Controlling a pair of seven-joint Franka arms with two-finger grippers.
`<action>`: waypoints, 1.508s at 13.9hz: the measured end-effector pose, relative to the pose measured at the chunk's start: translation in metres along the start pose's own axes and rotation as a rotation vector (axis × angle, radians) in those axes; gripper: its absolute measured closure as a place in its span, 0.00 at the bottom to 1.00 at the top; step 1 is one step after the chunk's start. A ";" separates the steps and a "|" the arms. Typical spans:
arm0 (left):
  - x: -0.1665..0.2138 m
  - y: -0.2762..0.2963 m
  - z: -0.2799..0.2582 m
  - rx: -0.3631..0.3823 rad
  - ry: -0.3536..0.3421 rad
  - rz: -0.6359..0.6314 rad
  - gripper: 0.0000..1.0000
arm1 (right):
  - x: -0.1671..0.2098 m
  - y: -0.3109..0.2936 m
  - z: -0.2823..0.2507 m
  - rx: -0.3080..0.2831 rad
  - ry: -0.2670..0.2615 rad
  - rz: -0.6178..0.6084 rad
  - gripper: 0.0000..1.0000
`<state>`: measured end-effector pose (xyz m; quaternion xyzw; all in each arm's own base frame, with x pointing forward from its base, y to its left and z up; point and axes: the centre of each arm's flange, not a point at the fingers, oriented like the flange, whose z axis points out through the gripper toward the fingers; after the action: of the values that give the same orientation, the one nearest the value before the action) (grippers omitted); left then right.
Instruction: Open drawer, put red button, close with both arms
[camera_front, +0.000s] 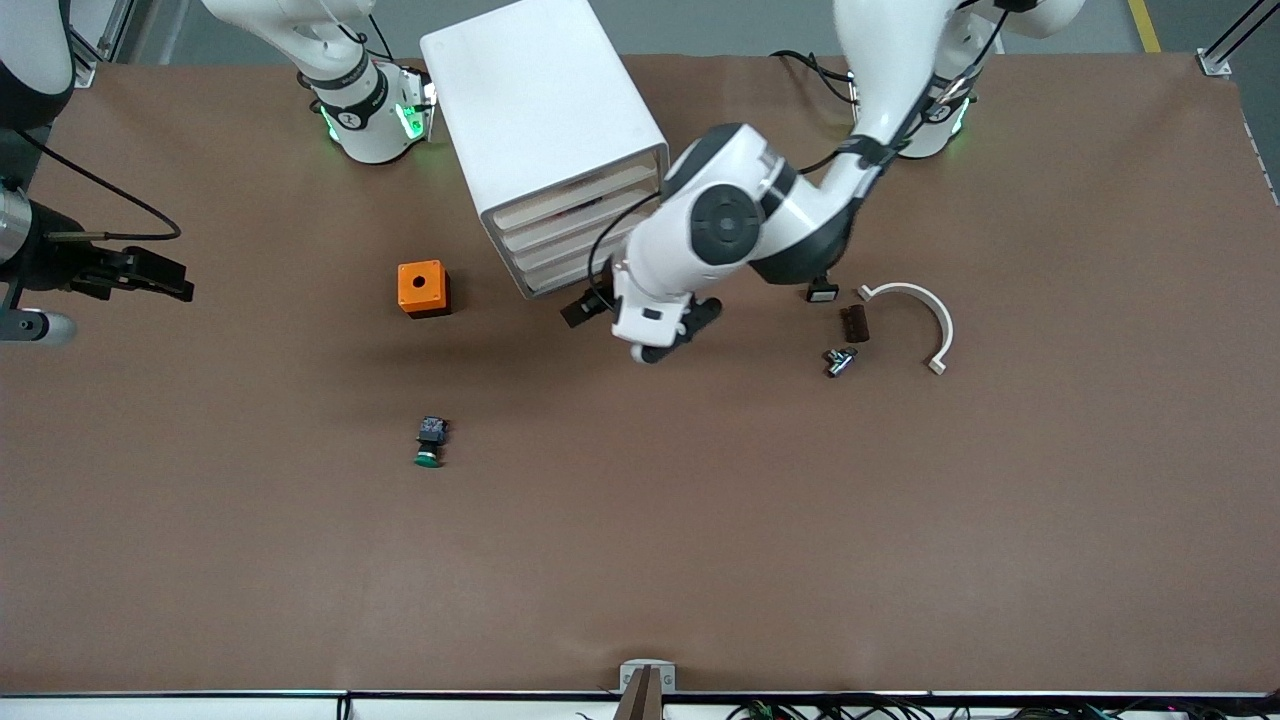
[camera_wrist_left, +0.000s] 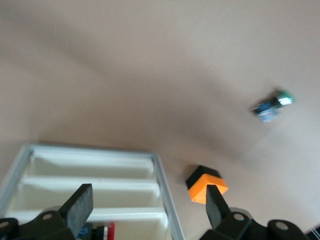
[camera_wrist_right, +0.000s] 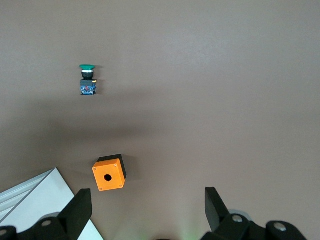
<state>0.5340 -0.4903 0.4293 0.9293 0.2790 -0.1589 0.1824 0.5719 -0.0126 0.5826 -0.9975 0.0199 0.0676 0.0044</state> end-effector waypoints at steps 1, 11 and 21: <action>0.015 -0.008 -0.033 -0.018 0.012 0.071 0.00 | 0.000 0.000 0.000 0.000 0.000 0.000 0.00; 0.132 -0.215 -0.273 0.267 0.183 0.609 0.00 | -0.001 0.001 -0.026 0.000 0.060 0.002 0.00; 0.178 -0.294 -0.336 0.323 0.292 0.565 0.00 | -0.007 0.003 -0.024 -0.002 0.002 0.005 0.00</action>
<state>0.5711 -0.0361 0.5817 0.9995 0.0055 -0.0096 0.0281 0.5676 -0.0157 0.6078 -0.9975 0.0224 0.0667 0.0033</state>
